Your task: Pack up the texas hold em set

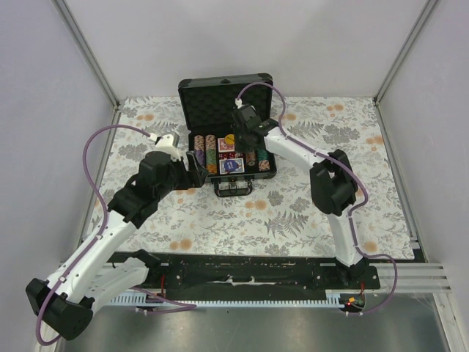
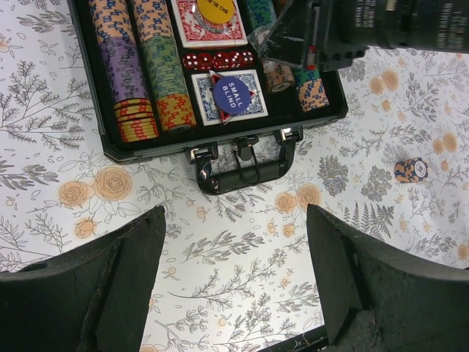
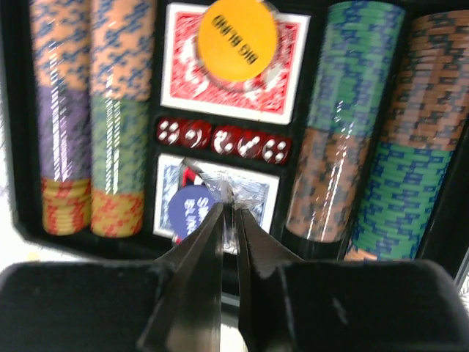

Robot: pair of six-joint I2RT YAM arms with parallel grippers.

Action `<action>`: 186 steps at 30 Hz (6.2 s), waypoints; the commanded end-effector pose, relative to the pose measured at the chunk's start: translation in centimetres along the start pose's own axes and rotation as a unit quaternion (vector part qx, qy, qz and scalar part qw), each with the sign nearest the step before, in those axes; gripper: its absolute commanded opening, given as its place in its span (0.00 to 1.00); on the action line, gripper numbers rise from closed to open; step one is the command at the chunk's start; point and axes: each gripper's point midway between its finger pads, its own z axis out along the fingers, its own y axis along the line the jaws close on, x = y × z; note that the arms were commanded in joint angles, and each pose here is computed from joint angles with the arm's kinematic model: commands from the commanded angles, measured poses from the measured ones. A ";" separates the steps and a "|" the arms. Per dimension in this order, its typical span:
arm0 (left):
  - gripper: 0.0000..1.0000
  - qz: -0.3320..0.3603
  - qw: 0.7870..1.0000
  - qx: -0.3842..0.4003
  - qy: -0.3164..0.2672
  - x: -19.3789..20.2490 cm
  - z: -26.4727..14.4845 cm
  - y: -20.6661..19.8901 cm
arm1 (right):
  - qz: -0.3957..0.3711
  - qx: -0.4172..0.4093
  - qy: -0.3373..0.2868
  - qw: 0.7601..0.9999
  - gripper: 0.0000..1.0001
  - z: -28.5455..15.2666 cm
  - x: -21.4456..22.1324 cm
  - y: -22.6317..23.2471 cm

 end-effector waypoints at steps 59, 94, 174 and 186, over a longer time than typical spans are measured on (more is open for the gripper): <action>0.84 -0.013 0.999 0.034 -0.033 -2.0 -1.0 -1.5 | 0.156 0.235 0.038 0.959 0.94 -17.6 9.1 -19.4; 0.84 -0.016 0.999 0.028 -0.019 -1.3 -0.2 -1.3 | 0.289 0.228 0.152 0.917 0.82 -10.5 19.7 -24.9; 0.84 -0.103 0.981 0.159 0.044 2.1 2.8 -6.4 | 0.324 0.121 0.093 0.934 0.09 -13.9 13.2 -19.0; 0.84 -0.098 0.957 0.267 0.054 6.9 7.5 -14.9 | 0.433 0.070 0.080 0.895 0.08 -12.6 12.1 -13.1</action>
